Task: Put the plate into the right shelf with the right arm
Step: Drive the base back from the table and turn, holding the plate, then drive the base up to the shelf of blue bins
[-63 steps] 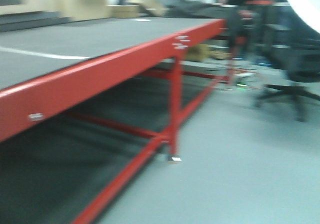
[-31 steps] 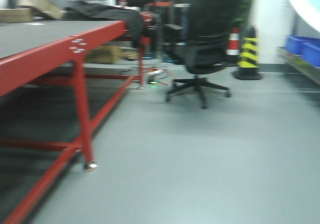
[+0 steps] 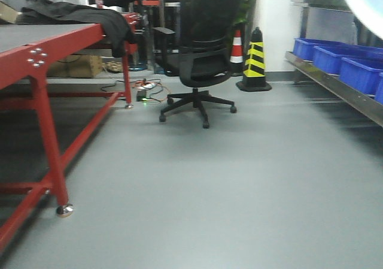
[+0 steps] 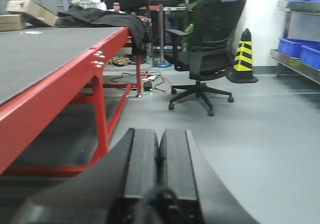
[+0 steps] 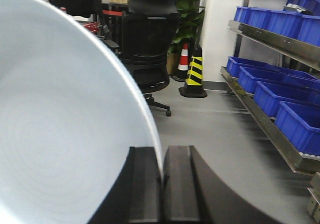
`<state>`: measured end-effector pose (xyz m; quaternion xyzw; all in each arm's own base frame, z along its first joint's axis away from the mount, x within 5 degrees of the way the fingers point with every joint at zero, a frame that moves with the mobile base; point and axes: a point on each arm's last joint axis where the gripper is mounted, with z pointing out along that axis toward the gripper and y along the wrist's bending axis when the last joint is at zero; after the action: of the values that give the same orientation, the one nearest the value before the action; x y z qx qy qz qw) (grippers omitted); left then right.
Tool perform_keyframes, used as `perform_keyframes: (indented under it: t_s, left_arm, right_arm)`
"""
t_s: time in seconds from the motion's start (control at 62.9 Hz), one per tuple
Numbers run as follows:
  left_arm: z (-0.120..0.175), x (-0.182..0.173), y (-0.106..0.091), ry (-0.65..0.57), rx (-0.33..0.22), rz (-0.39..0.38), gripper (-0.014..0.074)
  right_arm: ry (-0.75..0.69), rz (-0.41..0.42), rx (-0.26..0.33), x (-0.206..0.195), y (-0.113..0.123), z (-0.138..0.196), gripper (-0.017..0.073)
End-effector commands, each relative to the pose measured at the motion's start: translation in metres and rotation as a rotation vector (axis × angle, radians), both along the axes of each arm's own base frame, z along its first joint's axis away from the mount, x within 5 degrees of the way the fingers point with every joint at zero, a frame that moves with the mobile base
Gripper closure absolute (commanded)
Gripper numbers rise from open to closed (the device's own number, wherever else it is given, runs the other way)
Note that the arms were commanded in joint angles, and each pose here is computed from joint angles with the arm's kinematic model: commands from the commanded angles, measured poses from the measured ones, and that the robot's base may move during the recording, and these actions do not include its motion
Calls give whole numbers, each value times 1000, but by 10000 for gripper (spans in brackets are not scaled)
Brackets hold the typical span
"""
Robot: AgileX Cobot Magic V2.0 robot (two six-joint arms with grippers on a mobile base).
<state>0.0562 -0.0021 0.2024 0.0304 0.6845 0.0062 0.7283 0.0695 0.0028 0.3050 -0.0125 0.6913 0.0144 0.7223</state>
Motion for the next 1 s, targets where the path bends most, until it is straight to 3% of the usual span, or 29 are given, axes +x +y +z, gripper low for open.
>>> perform_keyframes:
  t_s: [0.0, 0.986]
  left_arm:
    - [5, -1, 1, -80, -11, 11, 640]
    - [5, -1, 1, -80, -11, 11, 640]
  right_arm:
    - [-116, -10, -4, -2, -1, 18, 507]
    - [-116, -10, -4, -2, -1, 18, 507]
